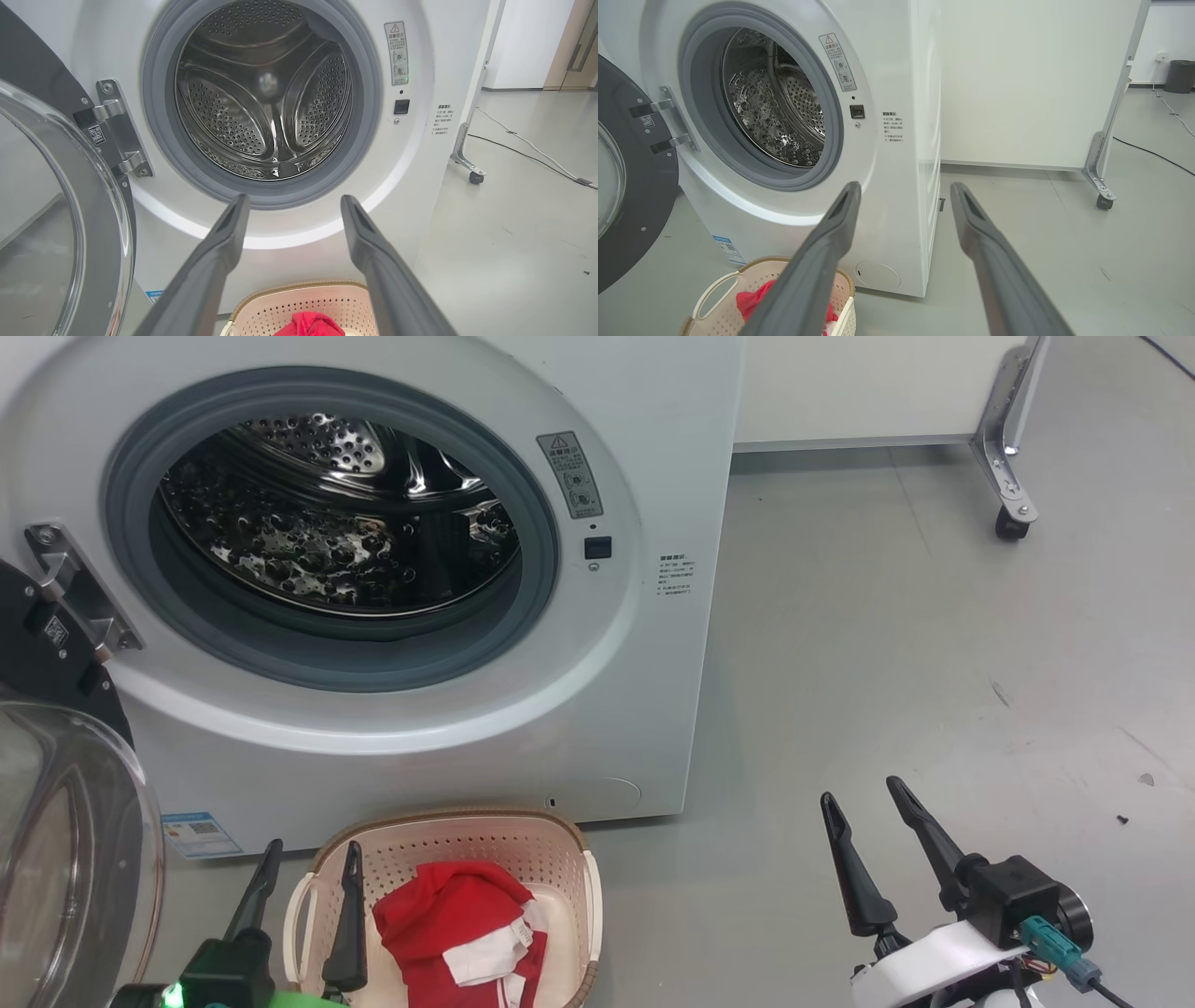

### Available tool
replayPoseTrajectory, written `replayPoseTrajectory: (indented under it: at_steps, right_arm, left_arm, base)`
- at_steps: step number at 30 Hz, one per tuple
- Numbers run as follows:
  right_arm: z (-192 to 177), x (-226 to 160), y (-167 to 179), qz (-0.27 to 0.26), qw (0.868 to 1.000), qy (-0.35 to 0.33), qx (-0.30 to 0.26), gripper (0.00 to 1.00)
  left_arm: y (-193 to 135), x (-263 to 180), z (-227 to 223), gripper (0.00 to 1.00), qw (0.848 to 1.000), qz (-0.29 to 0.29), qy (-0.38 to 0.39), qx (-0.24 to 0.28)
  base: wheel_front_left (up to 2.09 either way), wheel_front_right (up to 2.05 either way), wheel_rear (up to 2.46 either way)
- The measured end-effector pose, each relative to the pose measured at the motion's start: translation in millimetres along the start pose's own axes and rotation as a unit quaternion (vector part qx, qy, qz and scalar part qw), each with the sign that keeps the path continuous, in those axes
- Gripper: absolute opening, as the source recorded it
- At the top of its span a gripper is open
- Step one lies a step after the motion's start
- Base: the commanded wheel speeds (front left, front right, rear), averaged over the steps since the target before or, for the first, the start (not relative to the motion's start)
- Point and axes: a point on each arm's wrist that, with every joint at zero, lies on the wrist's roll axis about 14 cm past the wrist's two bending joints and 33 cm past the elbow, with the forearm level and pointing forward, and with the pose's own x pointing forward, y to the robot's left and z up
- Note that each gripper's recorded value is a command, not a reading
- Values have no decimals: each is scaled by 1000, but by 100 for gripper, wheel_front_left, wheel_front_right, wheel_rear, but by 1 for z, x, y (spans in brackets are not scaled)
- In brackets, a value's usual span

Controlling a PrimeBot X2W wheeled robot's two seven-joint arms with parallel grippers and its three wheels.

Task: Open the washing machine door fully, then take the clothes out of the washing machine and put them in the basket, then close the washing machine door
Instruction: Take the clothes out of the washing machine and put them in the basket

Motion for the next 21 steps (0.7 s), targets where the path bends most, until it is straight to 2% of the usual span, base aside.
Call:
replayPoseTrajectory:
  at_steps: [21]
  right_arm:
    - [2,-4,-1,-5,1000,-5,3,100]
  left_arm:
    - [-6,-6,5,100,1000,-6,5,-4]
  base:
    - [0,0,0]
